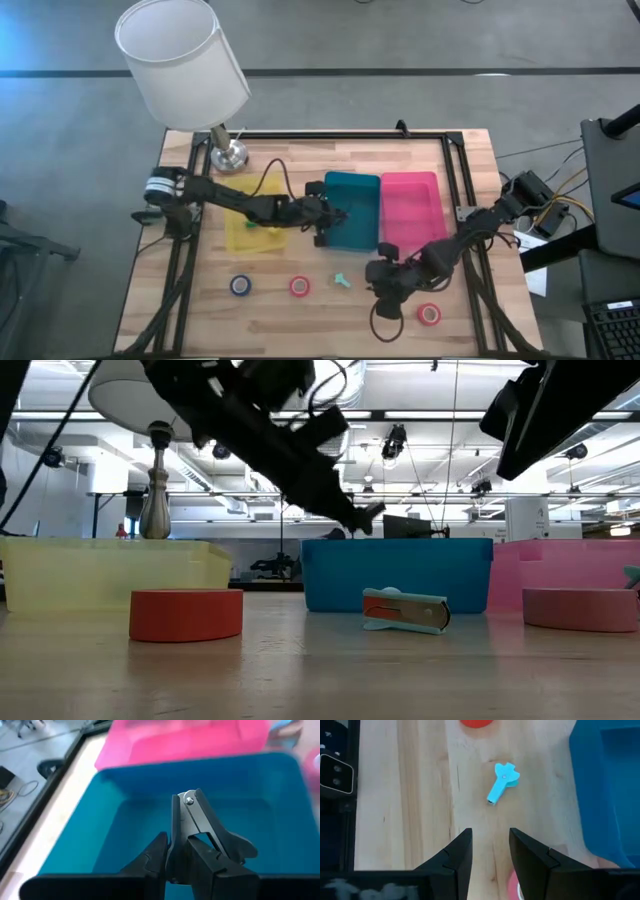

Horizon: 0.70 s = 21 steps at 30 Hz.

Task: Pick and place Stapler, Stapler remover, tape
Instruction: Put the black staple remover into the blue bin

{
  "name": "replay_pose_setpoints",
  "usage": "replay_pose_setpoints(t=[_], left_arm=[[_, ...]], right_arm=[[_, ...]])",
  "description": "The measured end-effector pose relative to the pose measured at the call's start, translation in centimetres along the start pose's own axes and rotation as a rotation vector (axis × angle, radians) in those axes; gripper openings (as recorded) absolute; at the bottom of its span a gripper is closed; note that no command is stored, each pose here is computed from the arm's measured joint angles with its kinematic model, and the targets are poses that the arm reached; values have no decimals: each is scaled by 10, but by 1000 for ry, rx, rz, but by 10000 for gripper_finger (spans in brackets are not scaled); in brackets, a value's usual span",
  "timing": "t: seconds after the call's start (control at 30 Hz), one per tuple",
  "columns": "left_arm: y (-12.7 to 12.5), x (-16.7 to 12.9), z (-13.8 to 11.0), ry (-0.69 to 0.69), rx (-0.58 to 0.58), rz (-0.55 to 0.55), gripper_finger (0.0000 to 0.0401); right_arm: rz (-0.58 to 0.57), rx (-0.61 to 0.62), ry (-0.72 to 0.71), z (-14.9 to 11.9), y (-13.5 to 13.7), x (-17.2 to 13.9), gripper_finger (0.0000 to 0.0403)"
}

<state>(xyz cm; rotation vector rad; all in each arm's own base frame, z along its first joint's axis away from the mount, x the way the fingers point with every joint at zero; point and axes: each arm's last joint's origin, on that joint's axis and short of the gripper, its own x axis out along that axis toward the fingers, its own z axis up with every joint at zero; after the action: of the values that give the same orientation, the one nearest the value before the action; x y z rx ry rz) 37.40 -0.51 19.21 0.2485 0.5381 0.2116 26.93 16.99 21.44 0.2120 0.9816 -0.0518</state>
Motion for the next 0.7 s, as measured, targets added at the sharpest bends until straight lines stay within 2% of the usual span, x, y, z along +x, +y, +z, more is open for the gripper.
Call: replay_pose_setpoints(t=[0.27,0.57,0.7], left_arm=[[4,24,-11,54,22,19,60],[8,27,-13,85,24,23,60],[8,27,-17,122,22,-20,60]], right_arm=[[-14,64,-20,1,0,0,123],[-13,77,-54,3,2,2,123],[-12,93,-60,3,2,2,123]])
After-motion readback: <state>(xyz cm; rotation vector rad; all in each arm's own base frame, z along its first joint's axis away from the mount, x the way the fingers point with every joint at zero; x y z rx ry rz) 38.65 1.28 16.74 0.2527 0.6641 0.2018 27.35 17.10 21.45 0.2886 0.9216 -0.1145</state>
